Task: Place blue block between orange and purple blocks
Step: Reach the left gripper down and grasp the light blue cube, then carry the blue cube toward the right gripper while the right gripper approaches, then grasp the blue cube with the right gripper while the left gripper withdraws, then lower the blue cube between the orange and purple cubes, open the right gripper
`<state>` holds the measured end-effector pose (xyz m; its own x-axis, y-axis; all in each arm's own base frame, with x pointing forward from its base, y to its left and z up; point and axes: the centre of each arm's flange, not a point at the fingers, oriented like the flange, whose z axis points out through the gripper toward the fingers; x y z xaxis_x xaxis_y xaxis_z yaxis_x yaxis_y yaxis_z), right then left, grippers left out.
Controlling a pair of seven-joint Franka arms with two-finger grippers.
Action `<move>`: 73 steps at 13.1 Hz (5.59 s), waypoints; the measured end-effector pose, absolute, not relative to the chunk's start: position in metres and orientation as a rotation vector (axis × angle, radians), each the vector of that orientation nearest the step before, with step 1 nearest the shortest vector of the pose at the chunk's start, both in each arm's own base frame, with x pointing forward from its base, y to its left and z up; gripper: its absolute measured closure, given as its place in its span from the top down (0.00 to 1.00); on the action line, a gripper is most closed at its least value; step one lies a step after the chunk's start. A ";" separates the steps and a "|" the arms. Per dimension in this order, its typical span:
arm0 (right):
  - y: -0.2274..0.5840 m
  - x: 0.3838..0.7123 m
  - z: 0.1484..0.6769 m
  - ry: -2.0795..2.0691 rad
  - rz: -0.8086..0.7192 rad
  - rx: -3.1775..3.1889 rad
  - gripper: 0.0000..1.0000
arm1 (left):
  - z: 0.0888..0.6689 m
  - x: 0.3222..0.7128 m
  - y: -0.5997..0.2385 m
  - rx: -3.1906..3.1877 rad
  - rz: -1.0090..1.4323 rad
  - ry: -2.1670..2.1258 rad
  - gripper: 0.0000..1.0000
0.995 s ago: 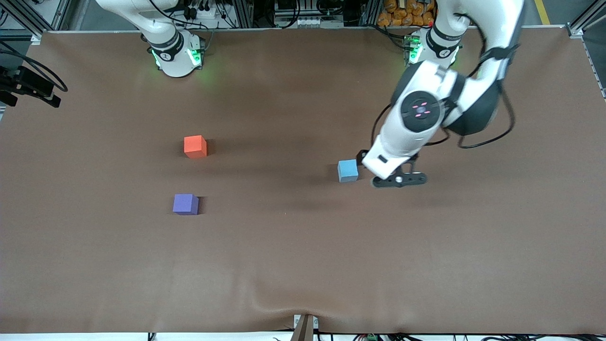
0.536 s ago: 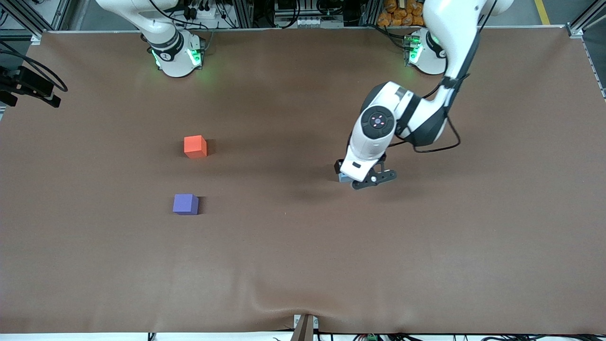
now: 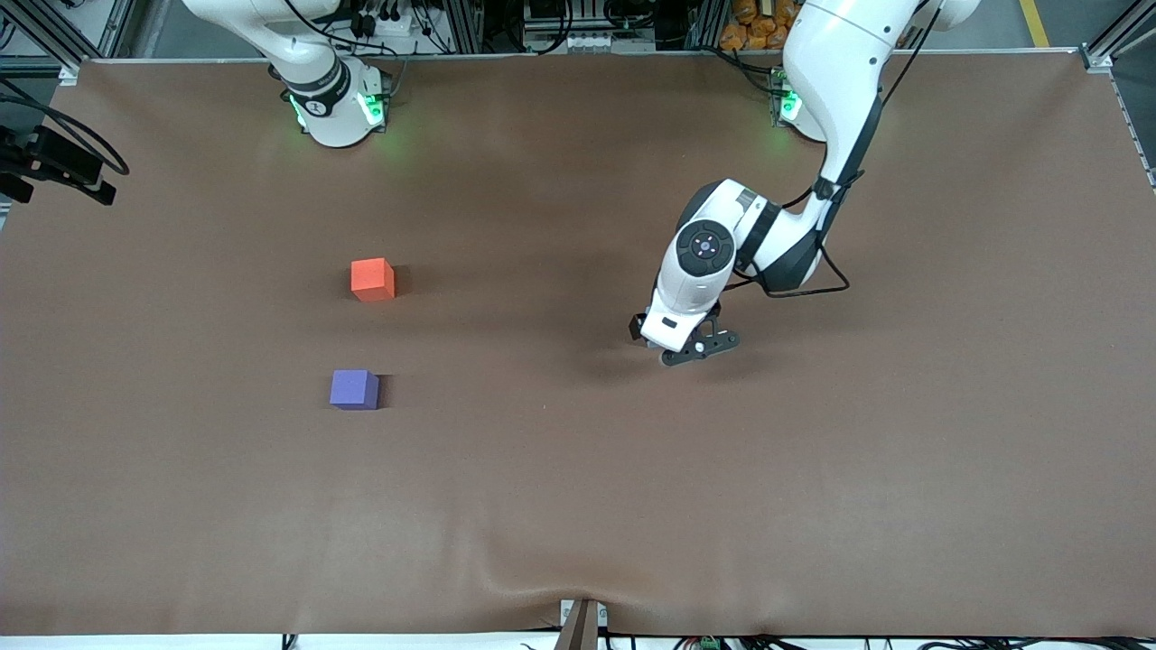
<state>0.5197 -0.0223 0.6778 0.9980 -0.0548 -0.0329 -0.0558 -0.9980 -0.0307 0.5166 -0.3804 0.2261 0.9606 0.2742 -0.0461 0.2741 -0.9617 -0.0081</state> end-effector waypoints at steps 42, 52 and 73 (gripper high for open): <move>0.367 0.564 0.253 0.184 0.342 -3.106 1.00 | 0.575 0.624 -0.201 -3.138 -0.017 -0.223 1.00; 0.403 0.526 0.211 0.084 0.277 -3.116 1.00 | 0.575 0.582 -0.079 -3.135 0.006 -0.125 1.00; 0.138 0.584 0.321 0.048 0.279 -3.119 0.53 | 0.612 0.553 -0.024 -3.135 -0.069 -0.136 1.00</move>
